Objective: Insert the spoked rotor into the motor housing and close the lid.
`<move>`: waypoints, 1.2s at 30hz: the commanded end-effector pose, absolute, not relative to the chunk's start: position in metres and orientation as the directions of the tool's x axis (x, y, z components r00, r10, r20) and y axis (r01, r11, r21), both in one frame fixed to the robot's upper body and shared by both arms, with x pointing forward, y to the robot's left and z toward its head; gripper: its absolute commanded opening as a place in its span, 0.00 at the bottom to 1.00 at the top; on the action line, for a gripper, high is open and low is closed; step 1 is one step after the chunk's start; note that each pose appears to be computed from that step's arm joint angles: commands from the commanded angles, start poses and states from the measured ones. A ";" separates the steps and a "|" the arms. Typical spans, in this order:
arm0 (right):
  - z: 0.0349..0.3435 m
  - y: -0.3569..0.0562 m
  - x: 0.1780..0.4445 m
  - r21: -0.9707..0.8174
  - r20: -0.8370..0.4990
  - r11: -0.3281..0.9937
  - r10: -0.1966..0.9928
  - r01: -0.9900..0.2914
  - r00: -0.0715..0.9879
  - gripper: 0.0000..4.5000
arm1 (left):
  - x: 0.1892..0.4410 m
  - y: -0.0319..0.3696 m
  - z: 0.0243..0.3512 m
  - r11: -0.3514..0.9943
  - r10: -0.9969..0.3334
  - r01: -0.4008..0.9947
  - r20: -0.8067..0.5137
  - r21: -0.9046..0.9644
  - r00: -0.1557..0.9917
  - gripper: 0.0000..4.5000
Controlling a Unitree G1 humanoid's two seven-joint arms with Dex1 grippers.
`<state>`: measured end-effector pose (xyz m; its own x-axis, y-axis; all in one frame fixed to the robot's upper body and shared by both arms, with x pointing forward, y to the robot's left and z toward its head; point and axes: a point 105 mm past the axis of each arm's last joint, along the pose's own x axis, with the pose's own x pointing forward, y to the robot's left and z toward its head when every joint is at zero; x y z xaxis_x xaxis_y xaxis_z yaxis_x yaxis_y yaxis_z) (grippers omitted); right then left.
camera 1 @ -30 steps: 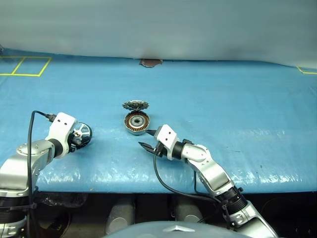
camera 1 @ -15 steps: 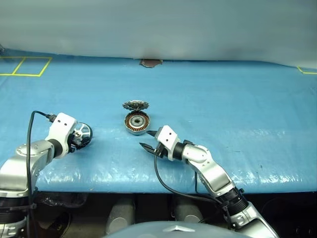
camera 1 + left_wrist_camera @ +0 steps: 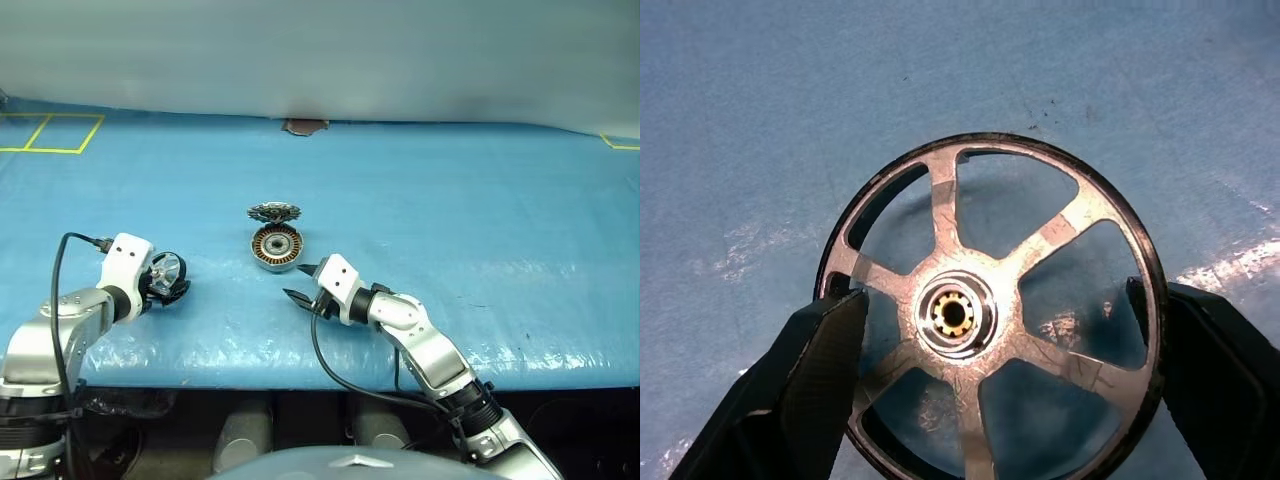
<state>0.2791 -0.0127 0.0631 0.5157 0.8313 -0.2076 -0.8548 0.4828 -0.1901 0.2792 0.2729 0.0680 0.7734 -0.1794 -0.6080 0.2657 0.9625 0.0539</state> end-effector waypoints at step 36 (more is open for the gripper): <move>0.068 -0.009 0.277 -0.203 -0.194 0.463 0.845 -0.863 0.499 0.57 | 0.271 0.269 0.088 0.949 -0.297 0.306 -0.537 -0.075 0.790 1.00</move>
<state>0.2783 -0.0123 0.0585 0.5040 0.8336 -0.2260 -0.8623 0.4705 -0.1874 0.2702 0.2682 0.0851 0.7817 -0.3045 -0.5442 0.3059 0.9477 -0.0909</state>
